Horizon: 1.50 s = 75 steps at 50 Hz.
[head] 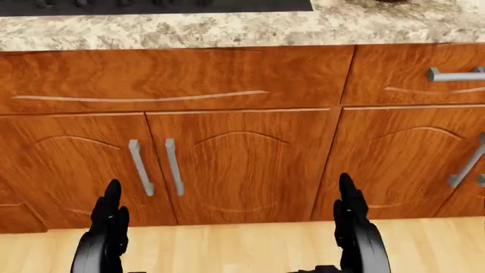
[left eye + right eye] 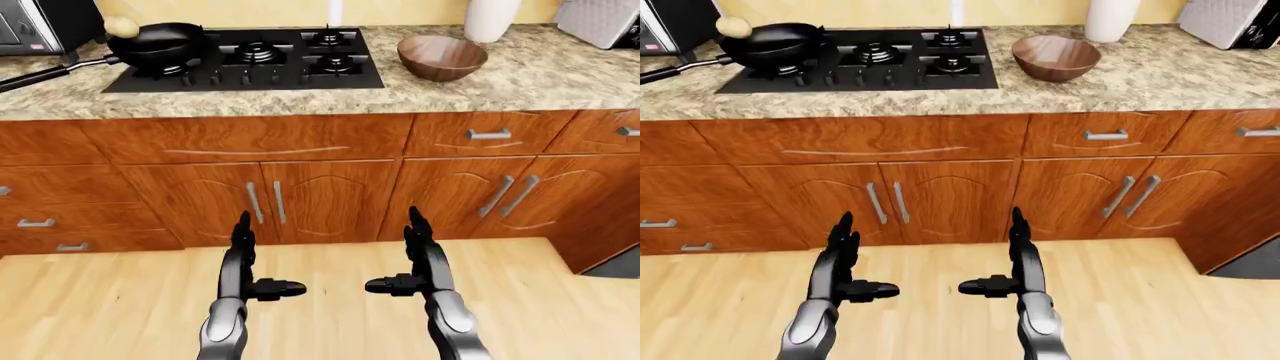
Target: Pick the potato from the pan and place it in the bowl.
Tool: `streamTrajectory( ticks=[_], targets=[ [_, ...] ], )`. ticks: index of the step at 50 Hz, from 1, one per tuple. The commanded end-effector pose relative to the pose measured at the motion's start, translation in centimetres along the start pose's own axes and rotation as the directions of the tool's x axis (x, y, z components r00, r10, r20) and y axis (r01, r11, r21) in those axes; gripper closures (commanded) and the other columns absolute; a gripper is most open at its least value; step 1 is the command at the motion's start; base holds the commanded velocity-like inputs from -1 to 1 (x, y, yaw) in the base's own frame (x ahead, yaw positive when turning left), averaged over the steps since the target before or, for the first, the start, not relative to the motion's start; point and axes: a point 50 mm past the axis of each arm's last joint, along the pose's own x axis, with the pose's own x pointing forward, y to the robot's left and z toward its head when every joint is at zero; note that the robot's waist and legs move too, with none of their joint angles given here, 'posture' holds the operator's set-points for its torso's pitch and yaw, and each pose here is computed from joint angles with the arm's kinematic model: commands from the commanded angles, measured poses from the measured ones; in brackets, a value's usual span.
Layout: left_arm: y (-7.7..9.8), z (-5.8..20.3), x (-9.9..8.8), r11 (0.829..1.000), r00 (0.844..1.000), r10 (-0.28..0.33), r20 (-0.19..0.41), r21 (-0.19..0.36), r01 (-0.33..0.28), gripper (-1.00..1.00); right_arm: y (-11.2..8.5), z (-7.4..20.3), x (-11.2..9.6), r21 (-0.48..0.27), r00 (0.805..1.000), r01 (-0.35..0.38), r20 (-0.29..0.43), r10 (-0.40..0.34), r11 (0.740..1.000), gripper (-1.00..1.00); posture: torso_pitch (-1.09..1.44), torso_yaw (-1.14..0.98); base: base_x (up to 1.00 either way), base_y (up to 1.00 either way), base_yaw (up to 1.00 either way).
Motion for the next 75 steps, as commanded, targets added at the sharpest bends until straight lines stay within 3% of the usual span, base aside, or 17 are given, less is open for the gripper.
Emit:
streamTrajectory(
  ticks=[1,21,75],
  targets=[
    [-0.2,3.1,0.3,1.000,0.986,-0.009,0.168,0.007,0.008,-1.00,0.0,3.2,0.3,-0.014,0.985,-0.004,0.174,0.006,1.000,-1.00,0.00,0.00,0.00,0.00,0.00],
    [-0.9,2.7,0.0,0.999,0.986,-0.018,0.164,0.045,0.011,-1.00,-0.2,2.9,0.5,-0.028,0.985,0.017,0.175,-0.012,0.999,-1.00,0.00,0.00,0.00,0.00,0.00],
    [-1.1,3.1,-0.3,0.999,0.985,-0.027,0.168,0.041,0.020,-1.00,0.0,3.1,0.3,-0.056,0.985,0.010,0.172,0.000,0.998,-1.00,0.00,0.00,0.00,0.38,0.00]
  ],
)
